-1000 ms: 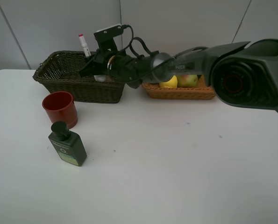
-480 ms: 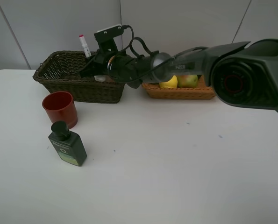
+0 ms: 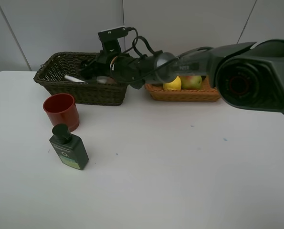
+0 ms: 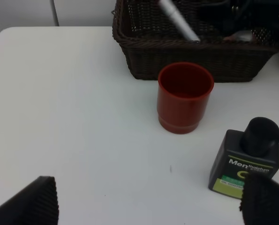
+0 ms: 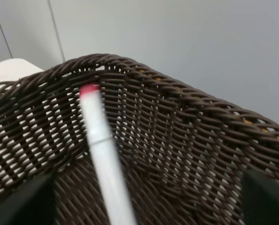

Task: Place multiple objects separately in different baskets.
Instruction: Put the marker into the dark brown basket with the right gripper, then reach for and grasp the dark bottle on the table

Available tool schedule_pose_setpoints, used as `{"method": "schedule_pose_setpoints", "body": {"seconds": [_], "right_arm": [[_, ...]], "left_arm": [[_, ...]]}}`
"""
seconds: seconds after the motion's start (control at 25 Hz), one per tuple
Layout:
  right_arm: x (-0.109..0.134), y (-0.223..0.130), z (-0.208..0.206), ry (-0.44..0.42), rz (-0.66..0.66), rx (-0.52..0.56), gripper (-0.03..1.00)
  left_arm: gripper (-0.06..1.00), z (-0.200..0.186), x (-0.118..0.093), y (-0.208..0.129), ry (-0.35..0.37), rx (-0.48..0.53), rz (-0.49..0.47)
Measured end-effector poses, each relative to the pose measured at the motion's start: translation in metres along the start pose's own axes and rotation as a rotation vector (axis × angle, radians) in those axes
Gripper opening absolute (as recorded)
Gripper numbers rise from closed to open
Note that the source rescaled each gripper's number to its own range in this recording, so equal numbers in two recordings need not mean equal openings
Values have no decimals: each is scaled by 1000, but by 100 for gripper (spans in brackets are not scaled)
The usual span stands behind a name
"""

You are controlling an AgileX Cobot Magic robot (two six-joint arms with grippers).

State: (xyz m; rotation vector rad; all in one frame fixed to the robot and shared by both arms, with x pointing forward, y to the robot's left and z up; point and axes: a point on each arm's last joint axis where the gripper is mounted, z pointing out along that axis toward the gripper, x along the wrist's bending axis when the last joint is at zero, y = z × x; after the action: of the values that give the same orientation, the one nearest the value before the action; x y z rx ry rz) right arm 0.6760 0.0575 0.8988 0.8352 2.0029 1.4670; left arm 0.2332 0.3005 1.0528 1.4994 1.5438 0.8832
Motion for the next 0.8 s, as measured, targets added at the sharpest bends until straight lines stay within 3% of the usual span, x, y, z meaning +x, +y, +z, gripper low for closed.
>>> {"method": "schedule_pose_setpoints", "body": {"seconds": [0.4,0.8], "right_arm": [[-2,15,-7,-13,2,24,100],[-11,79,-46,-71,-80,149,100]], "left_arm": [[100,0,0,0,0,0,0],[100,0,0,0,0,0,0]]}}
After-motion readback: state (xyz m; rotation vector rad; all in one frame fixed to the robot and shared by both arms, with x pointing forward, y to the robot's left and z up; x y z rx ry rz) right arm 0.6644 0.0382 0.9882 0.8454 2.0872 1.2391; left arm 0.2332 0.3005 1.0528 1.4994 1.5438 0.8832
